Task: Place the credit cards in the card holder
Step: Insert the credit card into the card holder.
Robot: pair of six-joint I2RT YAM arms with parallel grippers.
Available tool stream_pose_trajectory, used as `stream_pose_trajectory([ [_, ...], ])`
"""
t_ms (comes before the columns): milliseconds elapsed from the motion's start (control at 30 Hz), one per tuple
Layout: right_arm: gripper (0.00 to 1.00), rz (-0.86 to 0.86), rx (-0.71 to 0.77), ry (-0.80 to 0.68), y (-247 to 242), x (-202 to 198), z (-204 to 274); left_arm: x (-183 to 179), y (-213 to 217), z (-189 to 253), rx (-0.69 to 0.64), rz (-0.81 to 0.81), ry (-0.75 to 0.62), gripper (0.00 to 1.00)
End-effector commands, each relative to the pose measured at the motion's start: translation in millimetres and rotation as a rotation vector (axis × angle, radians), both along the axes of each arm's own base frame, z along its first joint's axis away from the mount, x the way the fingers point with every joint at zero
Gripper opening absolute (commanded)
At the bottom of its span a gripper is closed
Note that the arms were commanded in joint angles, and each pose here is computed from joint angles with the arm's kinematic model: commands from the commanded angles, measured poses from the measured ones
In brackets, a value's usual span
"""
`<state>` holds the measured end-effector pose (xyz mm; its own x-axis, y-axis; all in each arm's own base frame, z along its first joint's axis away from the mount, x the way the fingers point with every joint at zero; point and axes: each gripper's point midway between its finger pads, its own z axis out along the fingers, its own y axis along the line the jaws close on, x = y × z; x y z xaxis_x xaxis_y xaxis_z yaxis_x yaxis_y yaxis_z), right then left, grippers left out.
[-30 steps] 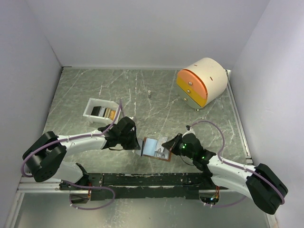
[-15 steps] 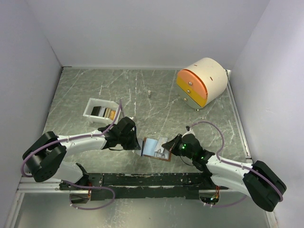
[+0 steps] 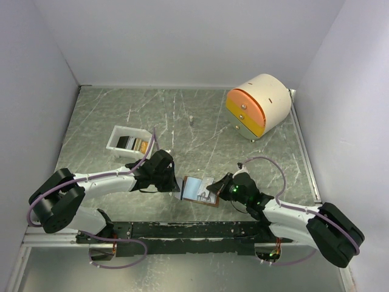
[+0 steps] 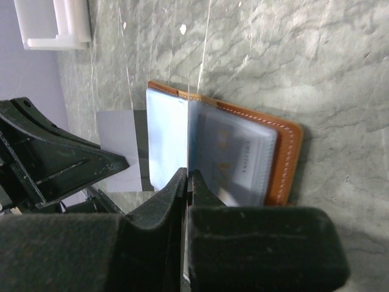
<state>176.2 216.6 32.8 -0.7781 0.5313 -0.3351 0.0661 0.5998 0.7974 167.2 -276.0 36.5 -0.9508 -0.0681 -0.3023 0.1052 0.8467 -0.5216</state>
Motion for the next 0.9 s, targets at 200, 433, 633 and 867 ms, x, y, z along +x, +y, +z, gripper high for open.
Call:
stream_pose_trajectory([
  [200,0.0,0.055,0.039,0.038,8,-12,-4,-22,11,-22,0.063,-0.032,0.071,0.07],
  [433,0.0,0.075,0.048,0.062,10,-17,-7,-22,10,-24,0.067,-0.038,0.075,0.07],
  [633,0.0,0.085,0.042,0.072,10,-19,-10,-21,9,-25,0.071,-0.04,0.077,0.07],
  [867,0.0,0.087,0.026,0.089,7,-22,-16,-22,10,-25,0.076,-0.044,0.077,0.07],
])
